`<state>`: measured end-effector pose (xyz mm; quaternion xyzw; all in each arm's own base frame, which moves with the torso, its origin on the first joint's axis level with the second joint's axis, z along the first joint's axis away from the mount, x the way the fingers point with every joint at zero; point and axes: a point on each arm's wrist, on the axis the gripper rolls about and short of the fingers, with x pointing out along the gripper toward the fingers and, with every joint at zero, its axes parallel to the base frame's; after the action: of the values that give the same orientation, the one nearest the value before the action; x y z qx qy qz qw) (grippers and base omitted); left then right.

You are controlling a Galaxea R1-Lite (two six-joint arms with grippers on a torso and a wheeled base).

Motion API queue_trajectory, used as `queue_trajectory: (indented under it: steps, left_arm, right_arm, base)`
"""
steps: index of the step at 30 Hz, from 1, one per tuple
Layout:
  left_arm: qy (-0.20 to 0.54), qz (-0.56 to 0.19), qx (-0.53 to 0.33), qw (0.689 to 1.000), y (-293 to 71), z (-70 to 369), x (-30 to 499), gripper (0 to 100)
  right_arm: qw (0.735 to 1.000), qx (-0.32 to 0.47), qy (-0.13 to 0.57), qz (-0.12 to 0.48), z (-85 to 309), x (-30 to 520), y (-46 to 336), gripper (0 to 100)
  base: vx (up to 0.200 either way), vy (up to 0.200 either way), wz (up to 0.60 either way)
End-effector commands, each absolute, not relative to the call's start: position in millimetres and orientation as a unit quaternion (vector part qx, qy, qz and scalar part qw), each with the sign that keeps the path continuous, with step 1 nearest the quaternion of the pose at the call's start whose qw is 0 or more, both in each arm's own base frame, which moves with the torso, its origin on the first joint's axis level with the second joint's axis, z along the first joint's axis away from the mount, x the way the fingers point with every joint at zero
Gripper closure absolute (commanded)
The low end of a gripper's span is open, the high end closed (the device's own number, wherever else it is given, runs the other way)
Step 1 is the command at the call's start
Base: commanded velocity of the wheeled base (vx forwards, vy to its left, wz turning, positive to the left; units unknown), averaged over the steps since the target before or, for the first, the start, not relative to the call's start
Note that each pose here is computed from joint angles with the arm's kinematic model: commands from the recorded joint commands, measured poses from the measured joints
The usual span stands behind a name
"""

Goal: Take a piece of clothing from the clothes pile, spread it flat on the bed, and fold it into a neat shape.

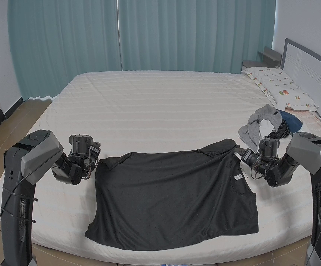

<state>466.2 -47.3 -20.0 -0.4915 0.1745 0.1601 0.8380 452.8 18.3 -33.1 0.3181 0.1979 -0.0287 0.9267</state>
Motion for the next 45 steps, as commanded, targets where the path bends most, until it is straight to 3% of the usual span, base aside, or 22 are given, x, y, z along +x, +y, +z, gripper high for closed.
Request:
queue_trajectory:
  steps: [1,6,7,10,23,31,45]
  left_arm:
    - [0.187,0.143,-0.499,0.834,-46.2,-10.3,458.9,0]
    - [0.206,0.125,-0.505,0.829,-46.9,-4.7,448.6,0]
    - [0.211,0.121,-0.506,0.828,-46.9,-2.9,446.0,0]
    - [0.216,0.121,-0.505,0.827,-47.3,-3.1,442.7,0]
    - [0.227,0.084,-0.496,0.834,-79.9,30.2,415.3,0]
    - [0.245,0.094,-0.489,0.832,-80.5,28.0,399.2,0]
    - [0.322,0.111,-0.471,0.813,-69.8,9.6,329.1,0]
  right_arm:
    - [0.915,0.331,0.227,-0.032,10.5,389.5,2.6,0]
    - [0.898,0.360,0.249,-0.051,13.6,363.6,-0.1,0]
    - [0.882,0.389,0.261,-0.051,11.3,357.6,4.6,0]
    - [0.866,0.408,0.288,-0.037,2.8,351.9,5.4,0]
    - [0.872,0.356,0.332,-0.047,-5.2,316.1,-10.3,0]
    - [0.877,0.334,0.344,-0.041,-5.1,305.7,-8.8,0]
    - [0.873,0.328,0.360,-0.031,-7.7,298.9,1.1,0]
  base:
    - [0.000,0.000,0.00]
    - [0.000,0.000,0.00]
    - [0.000,0.000,0.00]
    - [0.000,0.000,0.00]
    - [0.000,0.000,0.00]
    - [0.000,0.000,0.00]
    - [-0.200,0.000,0.00]
